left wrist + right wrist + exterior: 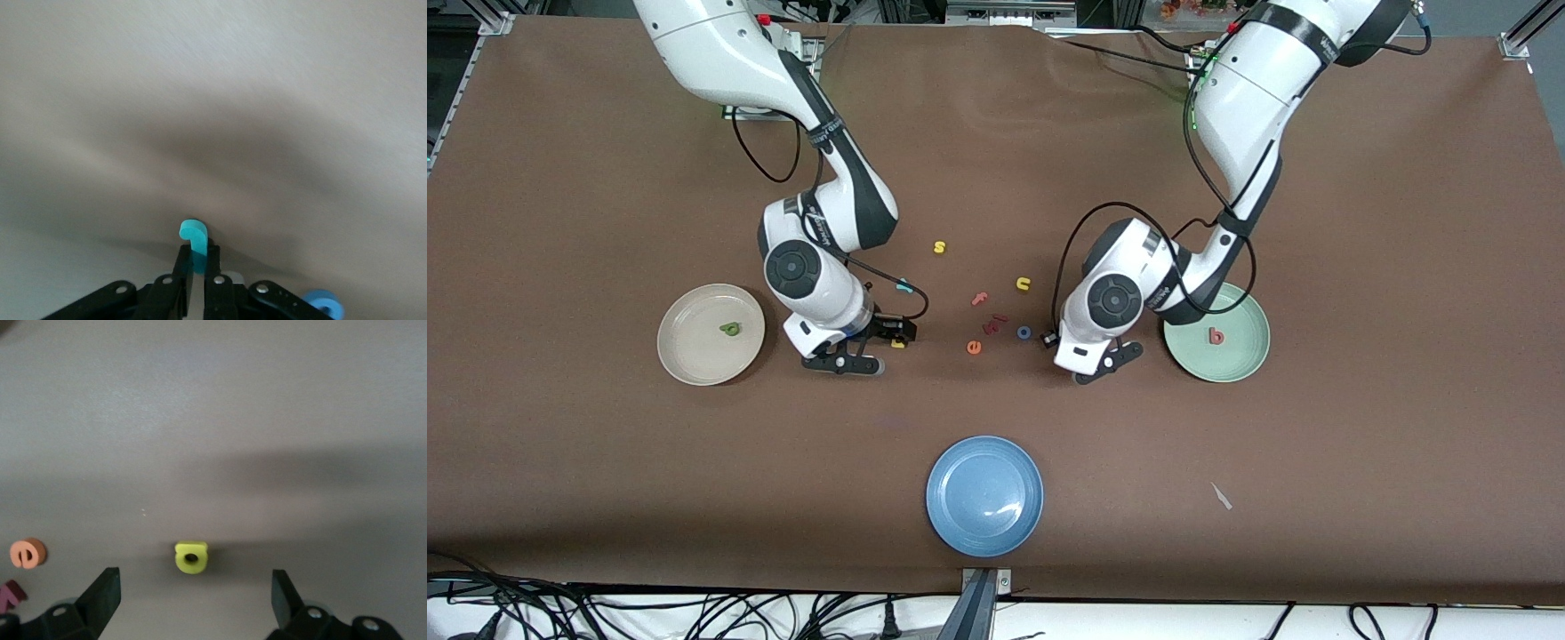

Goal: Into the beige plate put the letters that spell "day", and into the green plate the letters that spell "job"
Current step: 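Place the cyan letter on the green plate while the right gripper carries the yellow a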

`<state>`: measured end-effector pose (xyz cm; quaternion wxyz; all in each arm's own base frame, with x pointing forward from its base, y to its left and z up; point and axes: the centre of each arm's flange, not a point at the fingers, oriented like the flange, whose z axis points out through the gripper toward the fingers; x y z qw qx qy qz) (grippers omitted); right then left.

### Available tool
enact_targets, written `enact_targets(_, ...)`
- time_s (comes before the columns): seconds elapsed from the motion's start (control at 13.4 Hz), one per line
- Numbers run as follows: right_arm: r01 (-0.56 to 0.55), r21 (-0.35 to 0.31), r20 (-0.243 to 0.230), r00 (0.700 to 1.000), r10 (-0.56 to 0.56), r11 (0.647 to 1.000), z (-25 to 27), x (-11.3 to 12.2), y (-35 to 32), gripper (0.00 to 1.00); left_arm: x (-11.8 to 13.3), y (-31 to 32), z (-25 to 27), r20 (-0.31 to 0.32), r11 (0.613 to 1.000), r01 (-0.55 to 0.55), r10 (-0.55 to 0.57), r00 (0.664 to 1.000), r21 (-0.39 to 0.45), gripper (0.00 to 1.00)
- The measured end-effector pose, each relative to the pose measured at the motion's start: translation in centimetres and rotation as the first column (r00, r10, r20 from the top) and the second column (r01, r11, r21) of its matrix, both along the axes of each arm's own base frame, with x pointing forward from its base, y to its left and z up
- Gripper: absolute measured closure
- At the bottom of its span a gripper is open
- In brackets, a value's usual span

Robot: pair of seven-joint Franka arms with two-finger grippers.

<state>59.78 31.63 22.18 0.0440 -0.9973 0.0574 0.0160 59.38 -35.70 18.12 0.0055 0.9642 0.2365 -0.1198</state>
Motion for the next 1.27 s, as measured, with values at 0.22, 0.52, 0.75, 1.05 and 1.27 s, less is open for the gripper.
enact_targets(0.22, 0.019, -0.015, -0.021, 1.0, -0.019, 1.0, -2.3, 0.0, 0.7, 0.0, 2.2, 5.8, 2.4, -0.077, 0.997, 0.078, -0.077, 0.994, 0.008, 0.92)
enact_targets(0.52, 0.024, -0.029, -0.04, 0.999, -0.025, 0.999, -4.0, -0.2, 0.5, 0.09, 4.3, 13.8, 5.0, -0.136, 0.98, 0.195, -0.197, 0.971, -0.032, 0.92)
enact_targets(0.75, 0.025, -0.028, -0.038, 0.999, -0.027, 0.999, -4.0, -0.1, 0.5, 0.24, 4.7, 18.9, 3.9, -0.168, 0.963, 0.27, -0.265, 0.95, 0.003, 0.92)
enact_targets(1.05, 0.024, -0.024, -0.028, 0.999, -0.024, 0.999, -4.3, -0.2, 0.8, 0.34, 3.6, 19.9, 1.8, -0.213, 0.957, 0.29, -0.283, 0.935, 0.004, 0.92)
enact_targets(1.27, 0.021, -0.024, -0.028, 0.999, -0.022, 0.999, -4.5, -0.4, 1.2, 0.45, 3.4, 19.6, 1.3, -0.219, 0.955, 0.296, -0.288, 0.932, 0.001, 0.66)
